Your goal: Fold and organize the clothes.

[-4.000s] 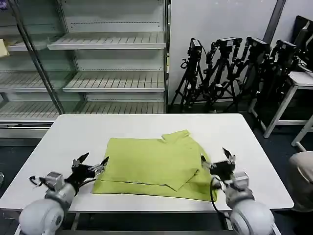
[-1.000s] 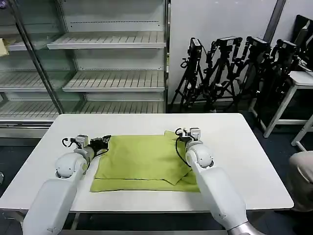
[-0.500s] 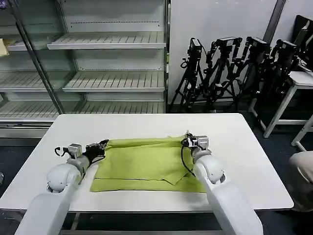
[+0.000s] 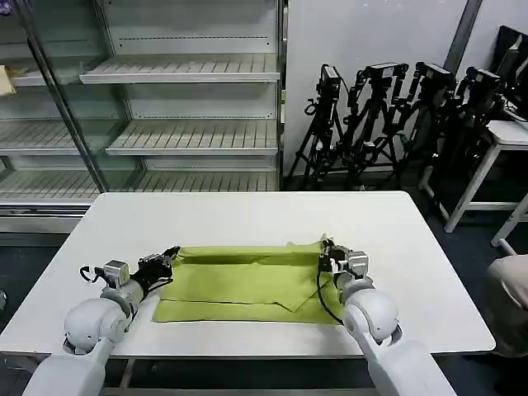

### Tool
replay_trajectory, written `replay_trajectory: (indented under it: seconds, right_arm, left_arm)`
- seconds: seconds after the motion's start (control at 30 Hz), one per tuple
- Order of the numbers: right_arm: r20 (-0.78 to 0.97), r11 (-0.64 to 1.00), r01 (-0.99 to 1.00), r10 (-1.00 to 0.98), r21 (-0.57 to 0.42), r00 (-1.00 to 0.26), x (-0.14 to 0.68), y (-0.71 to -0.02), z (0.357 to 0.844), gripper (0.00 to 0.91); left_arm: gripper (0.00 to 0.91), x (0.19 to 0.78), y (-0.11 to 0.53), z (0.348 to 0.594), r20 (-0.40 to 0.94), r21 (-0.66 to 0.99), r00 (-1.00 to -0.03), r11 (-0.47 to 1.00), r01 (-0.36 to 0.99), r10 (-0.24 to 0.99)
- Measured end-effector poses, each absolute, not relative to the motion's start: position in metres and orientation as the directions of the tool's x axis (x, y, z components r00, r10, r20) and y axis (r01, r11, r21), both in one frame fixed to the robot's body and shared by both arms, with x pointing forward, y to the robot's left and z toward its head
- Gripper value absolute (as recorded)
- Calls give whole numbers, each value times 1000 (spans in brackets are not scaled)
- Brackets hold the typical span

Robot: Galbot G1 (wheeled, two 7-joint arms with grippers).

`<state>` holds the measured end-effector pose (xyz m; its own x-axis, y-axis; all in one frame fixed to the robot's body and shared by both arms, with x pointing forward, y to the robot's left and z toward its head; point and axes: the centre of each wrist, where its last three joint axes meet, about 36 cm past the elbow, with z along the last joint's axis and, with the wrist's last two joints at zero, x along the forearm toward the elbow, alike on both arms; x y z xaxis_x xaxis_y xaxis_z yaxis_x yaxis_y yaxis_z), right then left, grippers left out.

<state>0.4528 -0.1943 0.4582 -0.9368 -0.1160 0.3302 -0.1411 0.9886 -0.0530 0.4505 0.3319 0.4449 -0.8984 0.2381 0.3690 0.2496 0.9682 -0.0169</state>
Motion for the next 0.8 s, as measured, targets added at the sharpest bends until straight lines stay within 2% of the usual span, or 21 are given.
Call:
replay_trajectory:
  seconds: [0.4,0.8]
  right_arm:
    - [352,987,-150,-120,-61,-928,433,-197,449,0]
    - [348,985,-152,-116,-77,-930,437,-199,446,0]
  left_arm:
    - [10,426,317,440,384,-11,-888,963,269,252]
    - [20,413,316,447,408,30,-884,964,265,231]
